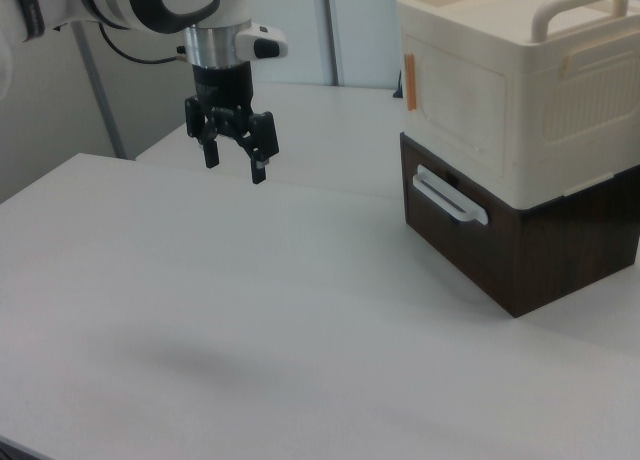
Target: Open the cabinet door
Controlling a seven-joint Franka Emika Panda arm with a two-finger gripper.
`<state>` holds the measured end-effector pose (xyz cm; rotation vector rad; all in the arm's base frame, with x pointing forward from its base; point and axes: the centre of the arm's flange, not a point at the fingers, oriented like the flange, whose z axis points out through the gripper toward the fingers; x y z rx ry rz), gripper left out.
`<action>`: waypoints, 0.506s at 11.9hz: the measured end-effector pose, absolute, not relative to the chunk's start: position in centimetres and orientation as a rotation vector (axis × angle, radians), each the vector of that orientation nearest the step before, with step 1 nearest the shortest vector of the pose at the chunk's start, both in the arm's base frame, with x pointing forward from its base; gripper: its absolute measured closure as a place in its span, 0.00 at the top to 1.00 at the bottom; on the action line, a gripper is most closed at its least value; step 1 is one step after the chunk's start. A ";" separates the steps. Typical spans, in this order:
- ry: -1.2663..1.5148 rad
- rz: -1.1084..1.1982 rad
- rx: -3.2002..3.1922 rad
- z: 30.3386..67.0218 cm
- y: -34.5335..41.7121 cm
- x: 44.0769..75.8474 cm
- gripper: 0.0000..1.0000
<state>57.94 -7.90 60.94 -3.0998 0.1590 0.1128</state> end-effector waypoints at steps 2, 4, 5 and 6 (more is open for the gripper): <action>0.162 0.112 -3.100 61.0 -8.0 57.9 1.00; 0.163 0.112 -3.100 61.0 -8.1 57.9 1.00; 0.163 0.112 -3.100 60.9 -8.1 57.9 1.00; 0.163 0.112 -3.100 60.9 -8.1 57.9 1.00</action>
